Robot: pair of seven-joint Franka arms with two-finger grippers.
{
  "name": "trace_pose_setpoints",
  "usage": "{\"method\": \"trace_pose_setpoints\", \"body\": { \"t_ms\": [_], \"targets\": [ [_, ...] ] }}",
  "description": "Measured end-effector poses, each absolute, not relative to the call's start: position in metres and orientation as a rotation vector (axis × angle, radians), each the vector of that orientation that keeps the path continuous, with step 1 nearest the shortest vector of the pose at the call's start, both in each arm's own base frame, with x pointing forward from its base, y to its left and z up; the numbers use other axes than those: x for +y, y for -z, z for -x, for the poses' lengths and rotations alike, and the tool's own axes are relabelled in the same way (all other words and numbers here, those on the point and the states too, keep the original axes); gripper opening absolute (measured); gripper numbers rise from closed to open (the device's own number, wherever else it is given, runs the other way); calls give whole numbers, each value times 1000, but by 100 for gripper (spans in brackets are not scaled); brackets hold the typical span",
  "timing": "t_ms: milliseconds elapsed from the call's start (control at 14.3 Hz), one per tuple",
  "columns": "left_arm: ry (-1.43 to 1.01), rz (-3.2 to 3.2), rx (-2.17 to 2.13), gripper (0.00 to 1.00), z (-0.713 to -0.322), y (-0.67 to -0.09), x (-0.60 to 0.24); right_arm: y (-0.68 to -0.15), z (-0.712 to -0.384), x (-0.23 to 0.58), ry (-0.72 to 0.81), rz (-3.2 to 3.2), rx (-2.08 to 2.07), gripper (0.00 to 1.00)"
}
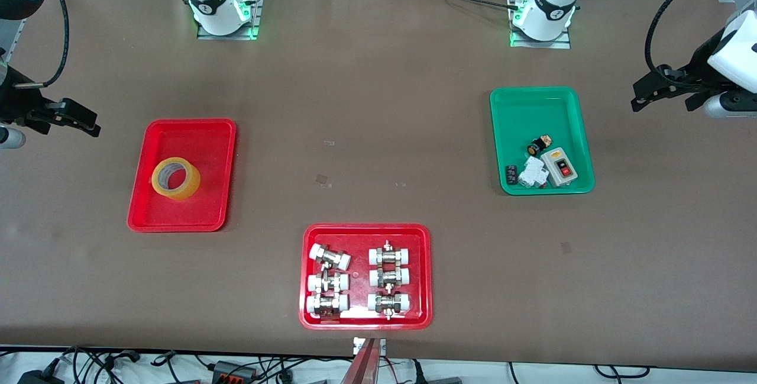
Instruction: Left arm passes tape to right arm into tray
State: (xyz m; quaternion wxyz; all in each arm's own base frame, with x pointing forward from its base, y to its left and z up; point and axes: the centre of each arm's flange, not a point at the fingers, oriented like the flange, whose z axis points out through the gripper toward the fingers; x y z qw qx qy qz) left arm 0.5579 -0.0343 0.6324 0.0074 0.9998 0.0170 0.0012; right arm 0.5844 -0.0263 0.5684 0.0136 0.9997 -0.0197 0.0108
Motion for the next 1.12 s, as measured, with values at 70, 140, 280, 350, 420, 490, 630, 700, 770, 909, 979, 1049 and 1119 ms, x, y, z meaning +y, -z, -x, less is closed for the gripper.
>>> {"method": "trace_pose_setpoints", "body": {
  "t_ms": [70,140,280,350,420,490,630,700,770,909,979,1049,1119],
  "targets": [
    [-4,-3126,53,100,-558,-632,-34,-568,-584,-26,-30,-3114,-61,100],
    [-4,-3126,53,100,-558,-632,-34,-568,-584,-26,-28,-3114,-61,100],
    [-4,-3126,53,100,-558,-632,-34,-568,-584,-26,-27,-3114,-61,100],
    [-4,-3126,53,100,-558,-632,-34,-568,-584,-26,-27,-3114,-61,100],
    [-3,-3126,53,100,-558,-632,-34,-568,-584,-26,-27,-3114,-61,100],
    [-3,-3126,54,100,-558,-632,-34,-568,-584,-25,-27,-3115,-57,100],
    [-3,-3126,54,100,-558,-632,-34,-569,-584,-22,-29,-3117,-48,100],
    [-3,-3126,54,100,-558,-632,-34,-570,-583,-22,-32,-3117,-49,100],
    [-3,-3126,54,100,-558,-632,-34,-572,-582,-24,-37,-3117,-52,100],
    [-3,-3126,54,100,-558,-632,-34,-575,-581,-25,-45,-3117,-56,100],
    [-3,-3126,54,100,-558,-632,-34,-575,-581,-24,-45,-3117,-54,100],
    [-3,-3126,54,100,-558,-632,-34,-575,-581,-24,-41,-3117,-53,100],
    [-3,-3126,54,100,-558,-632,-34,-574,-580,-23,-33,-3117,-52,100]
  ]
}}
